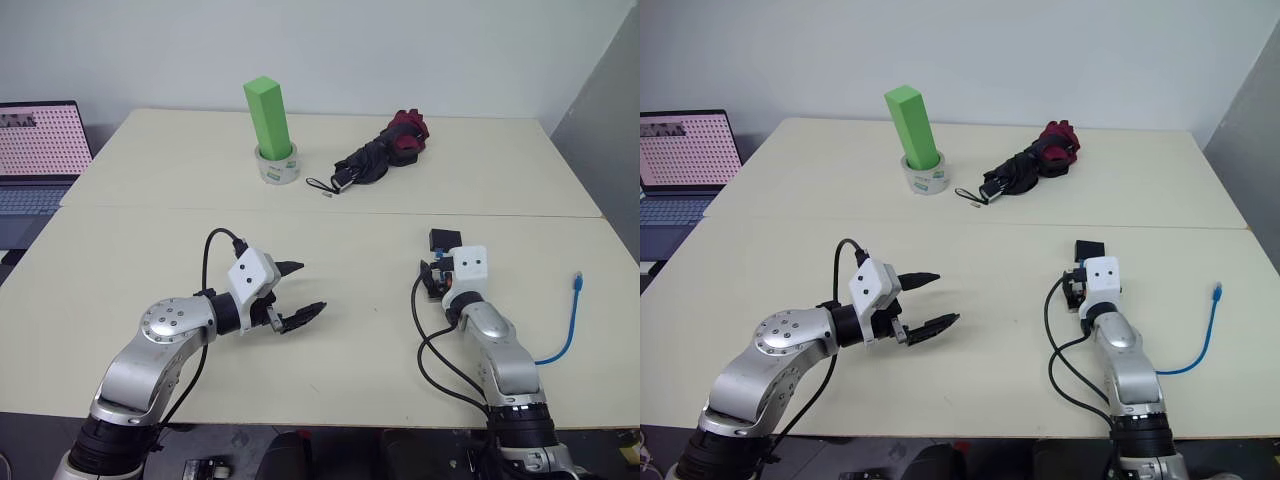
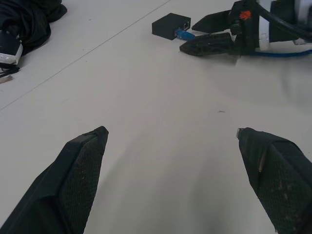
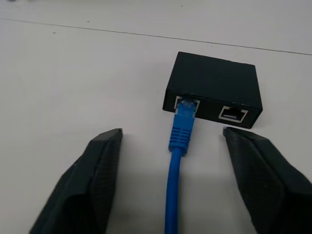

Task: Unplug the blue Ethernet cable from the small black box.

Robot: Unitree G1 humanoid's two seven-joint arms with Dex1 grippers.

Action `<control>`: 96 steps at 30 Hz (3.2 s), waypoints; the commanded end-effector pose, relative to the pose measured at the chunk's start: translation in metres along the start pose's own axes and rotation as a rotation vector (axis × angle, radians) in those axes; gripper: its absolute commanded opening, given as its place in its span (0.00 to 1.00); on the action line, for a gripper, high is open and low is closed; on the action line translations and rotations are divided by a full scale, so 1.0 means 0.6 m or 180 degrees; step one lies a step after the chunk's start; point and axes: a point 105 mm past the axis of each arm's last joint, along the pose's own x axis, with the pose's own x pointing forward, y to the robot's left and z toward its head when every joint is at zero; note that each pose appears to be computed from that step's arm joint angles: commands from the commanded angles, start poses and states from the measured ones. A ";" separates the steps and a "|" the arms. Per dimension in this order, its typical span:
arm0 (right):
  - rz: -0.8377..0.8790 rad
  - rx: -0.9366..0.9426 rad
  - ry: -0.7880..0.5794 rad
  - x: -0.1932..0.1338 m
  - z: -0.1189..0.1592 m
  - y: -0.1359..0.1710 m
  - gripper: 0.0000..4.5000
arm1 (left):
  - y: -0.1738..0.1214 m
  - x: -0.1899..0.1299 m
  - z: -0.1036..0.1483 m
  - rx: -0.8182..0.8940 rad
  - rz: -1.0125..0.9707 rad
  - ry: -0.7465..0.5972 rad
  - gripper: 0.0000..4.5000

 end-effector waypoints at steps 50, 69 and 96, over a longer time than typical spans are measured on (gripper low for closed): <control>0.3448 -0.3860 -0.3151 -0.146 0.116 0.177 0.03 | -0.013 -0.006 0.054 -0.1476 -0.1151 -0.0661 0.45; 0.4060 -0.3724 -0.2262 -0.167 0.101 0.157 0.48 | -0.010 -0.007 0.049 -0.1327 -0.1161 -0.0574 0.18; 0.4427 -0.0295 0.0001 -0.165 0.139 0.200 0.48 | -0.028 -0.014 0.084 -0.1058 -0.1536 -0.0631 0.18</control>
